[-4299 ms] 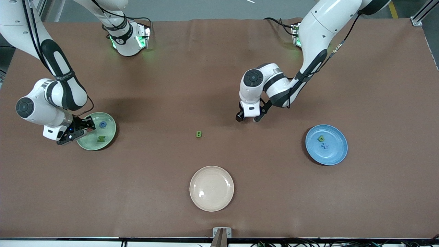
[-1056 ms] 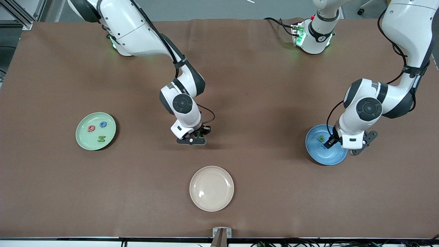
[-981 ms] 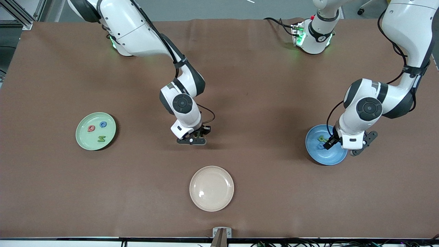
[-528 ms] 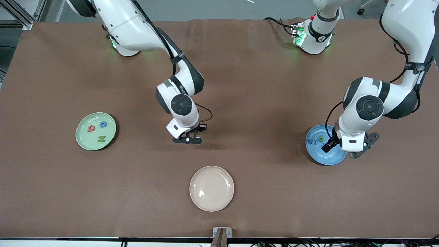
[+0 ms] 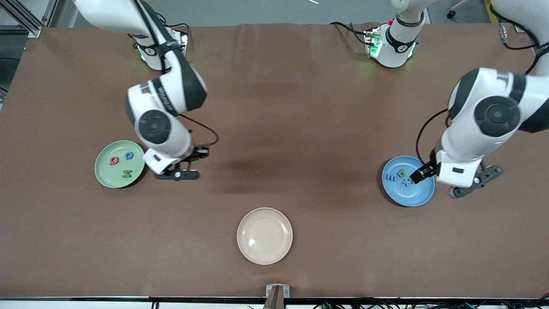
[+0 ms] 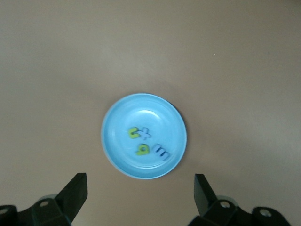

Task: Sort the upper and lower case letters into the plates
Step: 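Release n and m, retract the left arm while the right gripper carries B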

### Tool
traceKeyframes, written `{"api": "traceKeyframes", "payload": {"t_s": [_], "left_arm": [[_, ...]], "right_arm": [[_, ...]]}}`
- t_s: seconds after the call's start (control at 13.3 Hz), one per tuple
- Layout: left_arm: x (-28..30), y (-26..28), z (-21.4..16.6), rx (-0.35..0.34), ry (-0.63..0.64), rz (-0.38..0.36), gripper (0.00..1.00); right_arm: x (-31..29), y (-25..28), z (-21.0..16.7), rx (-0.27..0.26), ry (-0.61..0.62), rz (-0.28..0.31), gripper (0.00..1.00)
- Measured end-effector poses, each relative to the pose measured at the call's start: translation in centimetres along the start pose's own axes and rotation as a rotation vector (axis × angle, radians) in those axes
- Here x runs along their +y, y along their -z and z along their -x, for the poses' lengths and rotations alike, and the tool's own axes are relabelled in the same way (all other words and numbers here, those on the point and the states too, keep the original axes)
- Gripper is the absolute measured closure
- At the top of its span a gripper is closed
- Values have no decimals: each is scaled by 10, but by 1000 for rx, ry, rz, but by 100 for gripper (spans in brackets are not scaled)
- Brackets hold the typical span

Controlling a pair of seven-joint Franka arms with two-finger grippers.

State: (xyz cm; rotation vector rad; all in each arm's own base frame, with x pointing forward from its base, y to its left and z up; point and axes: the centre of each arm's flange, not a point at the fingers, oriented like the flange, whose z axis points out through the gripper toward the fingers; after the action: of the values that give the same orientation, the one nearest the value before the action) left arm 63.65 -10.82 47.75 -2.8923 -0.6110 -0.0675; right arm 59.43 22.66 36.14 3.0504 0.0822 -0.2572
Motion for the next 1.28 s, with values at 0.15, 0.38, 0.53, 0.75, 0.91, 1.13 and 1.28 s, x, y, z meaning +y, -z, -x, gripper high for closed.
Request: {"api": "traceKeyframes", "payload": {"t_s": [0.15,0.38,0.53,0.75,0.91,1.13,1.28], "left_arm": [[-17,35,-9,2,-70,-9,0],[-31,58,-15,-13,-154,-10,0],[-32,71,-13,-24,-203,33,0],[-38,99,-6,9,-227,57,0],[-37,120,5,40,-267,55,0],[-68,134,2,14,-320,109,0],[-106,136,-2,-16,-345,151,0]], "right_arm": [[76,-6,-14,-15,82,-17,73],[202,-27,-27,11,170,-53,73],[247,-61,-22,56,186,-58,73],[248,-124,-5,98,186,-54,73],[247,-152,5,93,182,-56,73],[260,-175,10,60,155,-65,73],[261,-182,13,55,153,-67,73]]}}
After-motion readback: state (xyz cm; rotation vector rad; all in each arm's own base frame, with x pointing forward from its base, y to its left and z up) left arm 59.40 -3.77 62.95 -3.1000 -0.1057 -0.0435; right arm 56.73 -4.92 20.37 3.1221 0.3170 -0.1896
